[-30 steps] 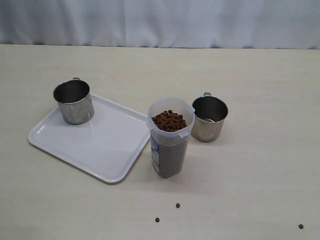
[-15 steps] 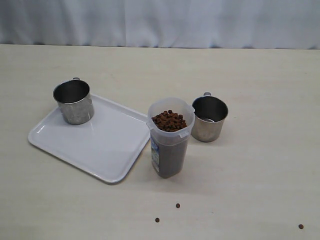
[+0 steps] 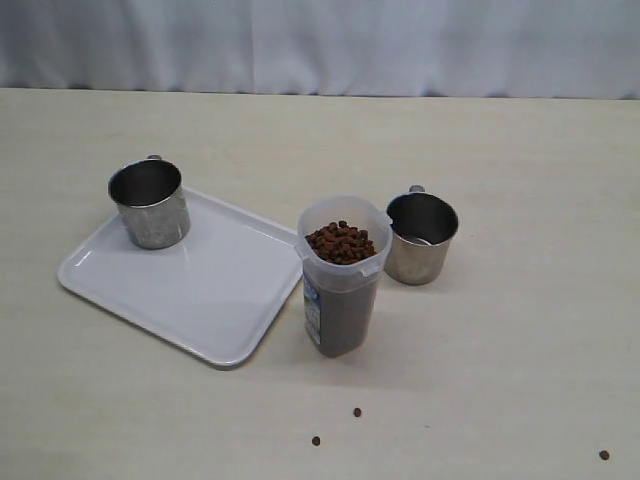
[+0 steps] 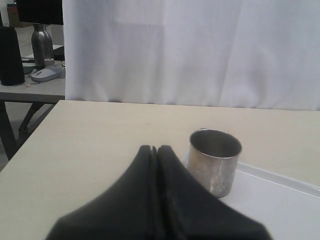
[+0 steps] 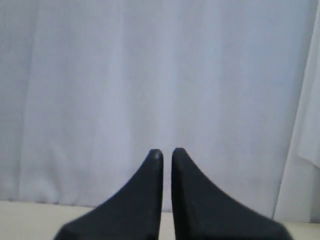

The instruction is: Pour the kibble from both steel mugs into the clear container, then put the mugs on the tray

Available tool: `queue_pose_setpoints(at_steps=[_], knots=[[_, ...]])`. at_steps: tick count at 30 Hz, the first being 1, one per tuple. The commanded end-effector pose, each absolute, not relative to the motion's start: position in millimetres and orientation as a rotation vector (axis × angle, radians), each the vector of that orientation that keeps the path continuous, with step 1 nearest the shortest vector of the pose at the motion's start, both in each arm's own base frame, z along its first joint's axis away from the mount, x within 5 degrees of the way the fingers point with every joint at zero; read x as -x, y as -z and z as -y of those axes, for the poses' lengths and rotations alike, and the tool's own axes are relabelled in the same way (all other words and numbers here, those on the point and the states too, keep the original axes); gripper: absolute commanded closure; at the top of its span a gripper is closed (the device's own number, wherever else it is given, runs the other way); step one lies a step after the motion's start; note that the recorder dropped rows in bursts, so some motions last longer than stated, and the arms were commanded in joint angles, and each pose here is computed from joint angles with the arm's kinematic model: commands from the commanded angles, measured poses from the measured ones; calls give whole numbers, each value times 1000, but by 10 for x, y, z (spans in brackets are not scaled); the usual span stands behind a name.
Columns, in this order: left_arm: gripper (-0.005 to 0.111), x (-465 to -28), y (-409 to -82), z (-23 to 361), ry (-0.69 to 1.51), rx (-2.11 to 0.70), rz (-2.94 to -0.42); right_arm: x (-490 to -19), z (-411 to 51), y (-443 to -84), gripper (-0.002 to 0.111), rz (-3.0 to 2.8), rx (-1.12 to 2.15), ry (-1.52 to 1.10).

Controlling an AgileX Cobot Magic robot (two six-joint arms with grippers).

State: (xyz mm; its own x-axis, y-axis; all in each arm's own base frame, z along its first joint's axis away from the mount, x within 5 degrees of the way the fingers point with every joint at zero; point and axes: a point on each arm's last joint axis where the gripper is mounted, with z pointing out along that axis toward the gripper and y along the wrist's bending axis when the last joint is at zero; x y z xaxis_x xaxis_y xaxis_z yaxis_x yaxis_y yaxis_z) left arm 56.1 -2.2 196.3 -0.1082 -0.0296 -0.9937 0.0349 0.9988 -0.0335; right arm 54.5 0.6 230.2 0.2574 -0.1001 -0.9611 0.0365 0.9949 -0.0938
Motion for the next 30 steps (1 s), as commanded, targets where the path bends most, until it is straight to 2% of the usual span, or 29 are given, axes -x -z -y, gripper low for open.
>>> queue_pose_setpoints(at_steps=[1,3,5,7,9,11,12,16,30], knots=[[107,-560,-1960,22,52,-5,-1673,-767,-130,-2189,103,-1476,183,-35],[107,-560,-1960,22,52,-5,-1673,-907,-311,-2087,103,-1544,449,-99],[107,-560,-1960,22,52,-5,-1673,-1039,-412,-1958,102,-1625,569,-167],[107,-560,-1960,22,52,-5,-1673,-1290,-442,-1765,87,-1774,529,-235],[107,-560,-1963,22,52,-5,-1670,-1492,-472,-1681,64,-1837,515,-273],[107,-560,-1963,22,52,-5,-1670,-1823,-547,-1517,15,-1919,544,-339],[107,-560,-1963,22,54,-3,-1670,-2022,-573,-1384,0,-1986,564,-349],[107,-560,-1963,22,54,-3,-1670,-2320,-656,-1124,0,-2047,670,-398],[107,-560,-1963,22,54,-3,-1670,-2920,-800,-836,0,-1981,784,-463]])
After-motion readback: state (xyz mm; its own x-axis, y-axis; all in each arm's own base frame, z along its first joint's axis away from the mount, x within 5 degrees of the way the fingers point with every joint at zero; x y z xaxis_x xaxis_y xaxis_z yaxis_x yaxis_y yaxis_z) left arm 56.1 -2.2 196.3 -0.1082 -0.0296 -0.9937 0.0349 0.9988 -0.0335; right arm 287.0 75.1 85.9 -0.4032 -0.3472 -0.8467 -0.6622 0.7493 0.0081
